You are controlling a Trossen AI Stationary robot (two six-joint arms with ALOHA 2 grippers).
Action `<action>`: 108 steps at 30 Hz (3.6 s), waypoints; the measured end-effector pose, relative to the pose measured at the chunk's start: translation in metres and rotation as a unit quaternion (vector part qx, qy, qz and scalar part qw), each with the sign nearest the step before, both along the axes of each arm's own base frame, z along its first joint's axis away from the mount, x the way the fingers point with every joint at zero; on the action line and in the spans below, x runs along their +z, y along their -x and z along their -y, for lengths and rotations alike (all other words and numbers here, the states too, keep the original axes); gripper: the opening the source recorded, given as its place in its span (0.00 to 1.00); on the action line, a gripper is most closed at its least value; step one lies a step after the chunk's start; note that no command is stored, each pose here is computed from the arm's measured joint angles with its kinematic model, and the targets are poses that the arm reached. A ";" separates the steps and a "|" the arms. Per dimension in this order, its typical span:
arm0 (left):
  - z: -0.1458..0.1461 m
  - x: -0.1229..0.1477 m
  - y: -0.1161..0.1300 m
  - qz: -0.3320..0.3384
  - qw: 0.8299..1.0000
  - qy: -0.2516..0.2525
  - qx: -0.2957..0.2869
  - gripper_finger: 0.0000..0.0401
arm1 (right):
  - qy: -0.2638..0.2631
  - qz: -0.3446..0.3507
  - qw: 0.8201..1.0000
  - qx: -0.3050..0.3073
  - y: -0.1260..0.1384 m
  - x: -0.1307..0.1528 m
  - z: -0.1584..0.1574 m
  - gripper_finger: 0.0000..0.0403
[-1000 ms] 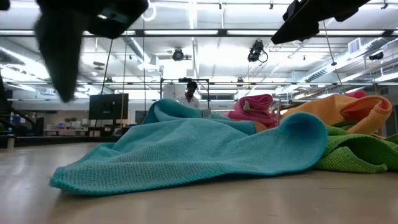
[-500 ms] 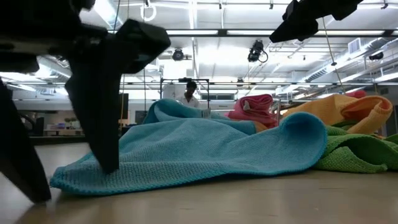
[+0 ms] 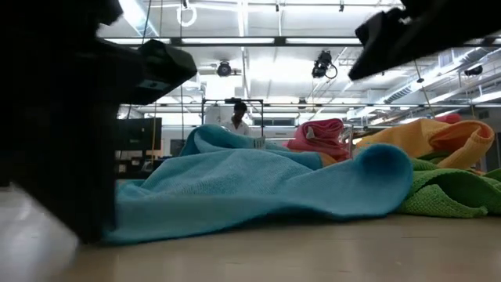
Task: Fold microfiber towels
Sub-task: Fold the blue microfiber cloth
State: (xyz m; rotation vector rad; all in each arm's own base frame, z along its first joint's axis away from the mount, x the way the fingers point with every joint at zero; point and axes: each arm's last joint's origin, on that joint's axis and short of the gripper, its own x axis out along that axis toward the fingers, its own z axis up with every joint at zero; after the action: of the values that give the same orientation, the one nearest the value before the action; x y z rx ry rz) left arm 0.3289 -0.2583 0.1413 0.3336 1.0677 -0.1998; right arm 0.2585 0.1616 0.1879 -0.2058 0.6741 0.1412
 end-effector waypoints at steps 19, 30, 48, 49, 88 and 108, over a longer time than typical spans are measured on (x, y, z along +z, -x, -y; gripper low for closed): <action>0.001 0.002 0.000 0.005 0.998 0.036 0.058 0.04 | 0.138 -0.106 0.983 -0.056 -0.028 -0.038 -0.010 0.61; 0.001 0.002 0.000 0.006 0.998 0.037 0.059 0.03 | 0.134 -0.133 0.980 -0.068 -0.026 -0.041 -0.004 0.35; 0.004 0.029 0.007 0.026 0.996 0.064 0.060 0.02 | 0.088 -0.086 0.991 -0.052 -0.017 -0.001 -0.010 0.02; 0.003 0.037 0.009 0.033 0.995 0.071 0.059 0.01 | 0.079 -0.076 0.993 -0.052 -0.015 0.007 -0.010 0.02; -0.022 0.160 0.067 0.089 0.977 0.182 0.059 0.03 | -0.143 -0.074 0.983 0.089 0.001 0.077 -0.020 0.01; -0.047 0.108 0.044 -0.014 0.989 0.049 0.138 0.02 | -0.081 -0.114 0.989 -0.047 -0.026 0.048 0.016 0.01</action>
State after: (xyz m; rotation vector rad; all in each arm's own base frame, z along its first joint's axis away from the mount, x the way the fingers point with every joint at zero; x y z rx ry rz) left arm 0.2849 -0.2116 0.2492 0.0937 1.1148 -0.0090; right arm 0.2841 0.1453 0.2357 0.0001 0.8937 0.1286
